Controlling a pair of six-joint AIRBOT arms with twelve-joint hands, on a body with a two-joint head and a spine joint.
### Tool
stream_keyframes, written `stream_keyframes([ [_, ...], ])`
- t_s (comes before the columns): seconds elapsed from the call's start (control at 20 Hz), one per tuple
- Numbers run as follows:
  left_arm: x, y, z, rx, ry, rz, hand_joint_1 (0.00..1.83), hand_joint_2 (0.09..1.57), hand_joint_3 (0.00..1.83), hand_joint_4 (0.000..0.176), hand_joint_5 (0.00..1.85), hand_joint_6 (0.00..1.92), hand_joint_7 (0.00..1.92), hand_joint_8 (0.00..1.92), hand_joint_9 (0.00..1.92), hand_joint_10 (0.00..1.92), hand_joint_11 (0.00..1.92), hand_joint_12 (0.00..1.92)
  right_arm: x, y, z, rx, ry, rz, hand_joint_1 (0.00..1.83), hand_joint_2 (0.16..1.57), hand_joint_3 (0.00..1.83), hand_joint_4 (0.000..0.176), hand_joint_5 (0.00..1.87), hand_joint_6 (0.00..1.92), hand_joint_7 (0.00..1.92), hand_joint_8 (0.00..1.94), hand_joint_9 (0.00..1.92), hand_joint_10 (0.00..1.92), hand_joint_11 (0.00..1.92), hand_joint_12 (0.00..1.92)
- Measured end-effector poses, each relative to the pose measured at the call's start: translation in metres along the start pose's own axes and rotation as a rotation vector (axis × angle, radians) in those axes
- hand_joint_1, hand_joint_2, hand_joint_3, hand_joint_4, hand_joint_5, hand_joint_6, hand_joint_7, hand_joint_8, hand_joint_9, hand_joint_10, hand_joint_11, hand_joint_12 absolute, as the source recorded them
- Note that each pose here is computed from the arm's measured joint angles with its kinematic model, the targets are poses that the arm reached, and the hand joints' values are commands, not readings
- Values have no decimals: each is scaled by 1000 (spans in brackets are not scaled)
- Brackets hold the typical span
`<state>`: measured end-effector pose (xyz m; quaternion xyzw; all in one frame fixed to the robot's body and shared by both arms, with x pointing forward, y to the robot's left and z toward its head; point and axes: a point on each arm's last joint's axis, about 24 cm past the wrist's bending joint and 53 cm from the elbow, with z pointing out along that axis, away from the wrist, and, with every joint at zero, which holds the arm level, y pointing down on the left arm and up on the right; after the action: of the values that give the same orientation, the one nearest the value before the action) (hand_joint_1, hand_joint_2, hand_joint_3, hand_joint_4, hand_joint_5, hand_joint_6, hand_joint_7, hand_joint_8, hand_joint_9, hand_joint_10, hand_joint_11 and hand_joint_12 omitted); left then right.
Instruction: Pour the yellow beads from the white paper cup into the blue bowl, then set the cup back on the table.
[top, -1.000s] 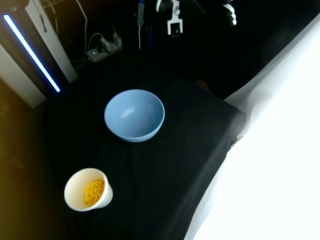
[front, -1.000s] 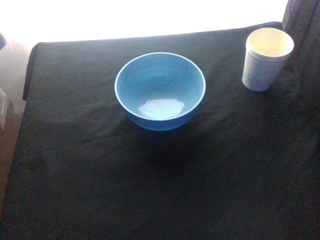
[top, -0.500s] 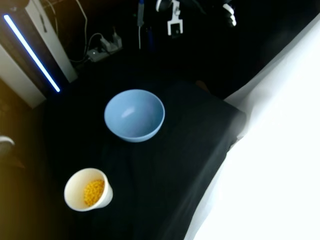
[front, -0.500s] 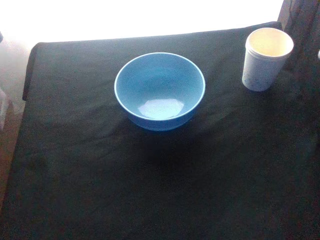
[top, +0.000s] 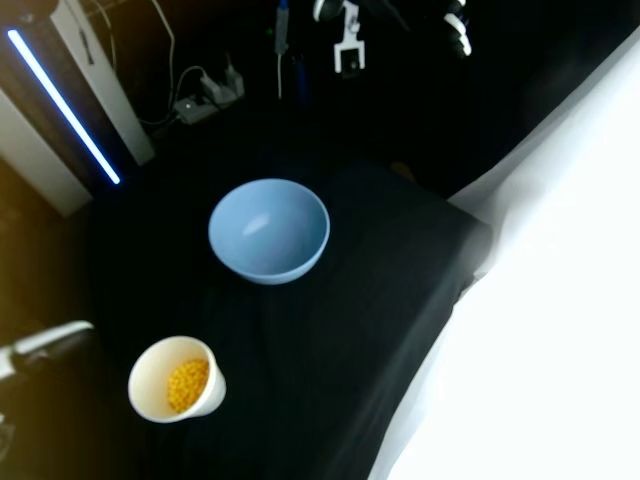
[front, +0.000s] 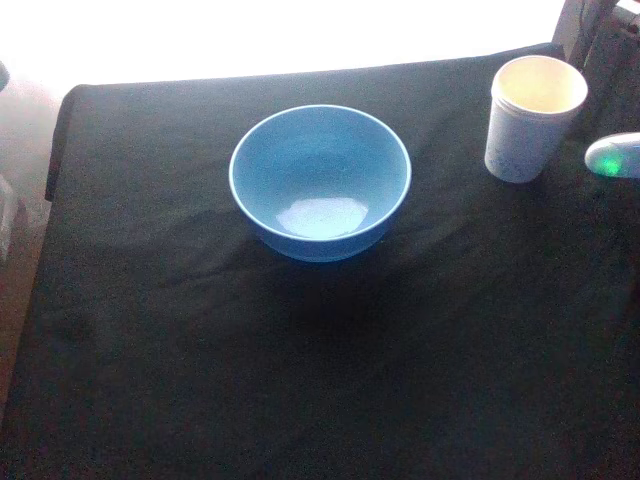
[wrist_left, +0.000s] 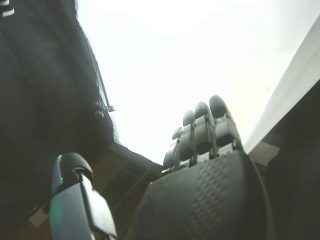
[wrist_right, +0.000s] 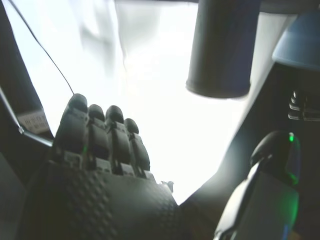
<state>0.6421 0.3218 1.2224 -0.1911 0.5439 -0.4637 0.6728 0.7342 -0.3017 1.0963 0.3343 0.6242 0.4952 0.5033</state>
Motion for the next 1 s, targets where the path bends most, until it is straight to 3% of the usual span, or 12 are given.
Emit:
stream_keyframes([
  [0.05,0,0,0,-1,1,0,289,812,0,64,0,0,202,3,199,3,0,505,3,0,4,7,10,-7,760,498,0,35,114,10,166,13,65,20,97,61],
  [0.15,0,1,0,-2,1,0,309,821,1,74,0,0,216,8,193,0,0,509,7,-3,11,25,29,-25,716,471,0,45,96,2,153,9,81,5,29,337],
  [0.3,1,0,0,-1,6,0,315,824,3,75,0,0,224,3,199,3,0,538,23,-9,21,49,62,-33,755,463,1,7,84,2,119,2,16,0,0,281],
  [0.4,2,0,0,-1,8,0,296,839,4,76,0,0,226,2,213,5,0,553,31,-12,26,56,78,-39,679,447,0,28,126,2,164,3,65,6,0,375],
  [0.45,2,0,0,-1,8,0,293,840,2,78,0,0,222,1,221,5,0,538,34,-14,28,64,81,-38,633,438,0,47,134,1,166,0,38,16,0,216],
  [0.5,2,0,0,-1,7,0,297,844,3,75,0,0,223,1,230,7,0,540,34,-16,29,70,81,-40,618,448,1,48,146,2,159,2,7,2,0,42],
  [0.6,2,0,0,-2,6,-1,298,860,8,67,0,0,224,1,232,6,0,543,33,-18,31,79,77,-40,623,440,0,40,177,9,194,11,48,15,88,46],
  [0.65,2,0,0,-1,8,-2,300,868,6,64,0,0,236,3,242,6,0,557,32,-18,33,83,75,-40,641,432,6,64,187,3,195,6,50,4,17,268],
  [0.7,2,0,0,0,9,-3,301,865,3,68,0,0,240,4,245,6,0,556,32,-18,34,82,75,-42,618,415,0,80,191,3,191,3,49,1,3,314],
  [0.85,2,0,0,1,9,-3,317,873,0,62,0,0,225,0,223,1,0,547,40,-20,38,83,80,-30,582,463,10,112,168,1,128,1,0,0,0,88],
  [0.95,2,0,0,-1,8,-4,322,868,0,59,0,0,212,0,216,0,0,547,44,-22,39,83,85,-30,589,469,8,120,158,1,106,4,0,0,0,17],
  [1.0,2,0,0,0,8,-4,322,866,0,55,0,0,205,0,208,0,0,545,47,-23,40,86,88,-28,603,447,0,143,165,4,62,1,0,0,36,20],
])
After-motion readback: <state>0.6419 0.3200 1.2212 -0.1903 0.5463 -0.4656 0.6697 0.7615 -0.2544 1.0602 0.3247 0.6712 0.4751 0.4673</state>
